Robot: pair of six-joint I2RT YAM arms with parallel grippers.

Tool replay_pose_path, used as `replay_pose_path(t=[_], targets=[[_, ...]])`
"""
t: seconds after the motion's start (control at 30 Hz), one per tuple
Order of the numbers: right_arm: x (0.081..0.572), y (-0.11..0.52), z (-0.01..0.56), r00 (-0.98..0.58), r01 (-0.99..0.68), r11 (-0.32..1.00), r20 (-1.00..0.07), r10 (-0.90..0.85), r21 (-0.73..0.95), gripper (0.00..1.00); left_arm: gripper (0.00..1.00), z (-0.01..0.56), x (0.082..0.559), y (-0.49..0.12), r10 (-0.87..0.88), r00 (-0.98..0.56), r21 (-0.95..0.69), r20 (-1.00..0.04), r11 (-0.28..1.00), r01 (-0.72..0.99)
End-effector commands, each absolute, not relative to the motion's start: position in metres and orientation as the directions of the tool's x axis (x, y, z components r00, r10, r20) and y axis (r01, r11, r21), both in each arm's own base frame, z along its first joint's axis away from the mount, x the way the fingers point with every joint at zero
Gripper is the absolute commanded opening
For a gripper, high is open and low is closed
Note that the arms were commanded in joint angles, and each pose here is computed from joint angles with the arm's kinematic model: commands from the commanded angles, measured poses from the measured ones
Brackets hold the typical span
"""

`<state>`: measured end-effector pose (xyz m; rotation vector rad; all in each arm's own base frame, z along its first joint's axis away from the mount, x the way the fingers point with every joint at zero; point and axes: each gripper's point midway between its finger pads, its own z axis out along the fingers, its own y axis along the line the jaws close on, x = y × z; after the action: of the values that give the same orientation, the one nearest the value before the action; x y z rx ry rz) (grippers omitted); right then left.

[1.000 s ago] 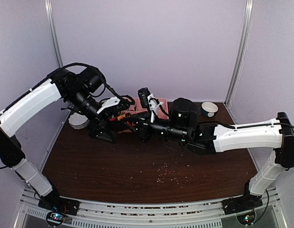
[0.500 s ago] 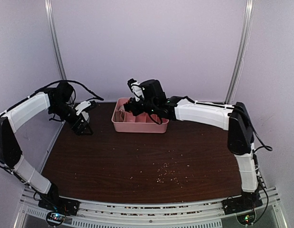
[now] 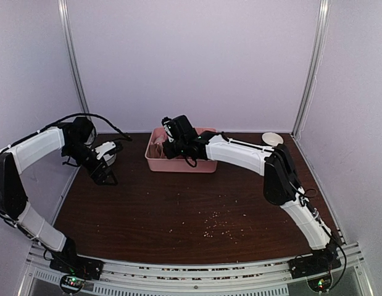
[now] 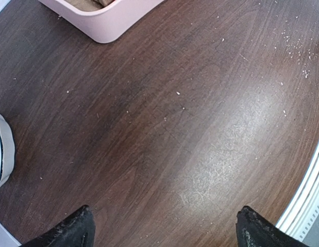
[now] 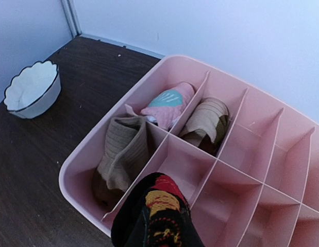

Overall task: Roll the socks
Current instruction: Move the storage box to the center of the board.

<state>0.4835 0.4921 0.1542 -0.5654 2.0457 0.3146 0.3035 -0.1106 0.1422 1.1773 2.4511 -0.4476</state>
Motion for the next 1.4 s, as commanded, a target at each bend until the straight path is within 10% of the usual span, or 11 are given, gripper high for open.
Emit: replay_pose_path(t=[0.0,1.37], targets=[[0.498,0.470,0.159,-0.505,-0.363,0.929,-0.852,-0.136,0.067,0.00,0.98,0.148,0.301,-0.110,0.669,-0.554,-0.100,-0.495,0.590,0.801],[0.368,0.385,0.085,-0.781,-0.254,0.958,-0.613,-0.121,0.134,0.00,0.98,0.165,0.276,-0.114,0.678,-0.523,-0.126,-0.516,0.544,0.830]])
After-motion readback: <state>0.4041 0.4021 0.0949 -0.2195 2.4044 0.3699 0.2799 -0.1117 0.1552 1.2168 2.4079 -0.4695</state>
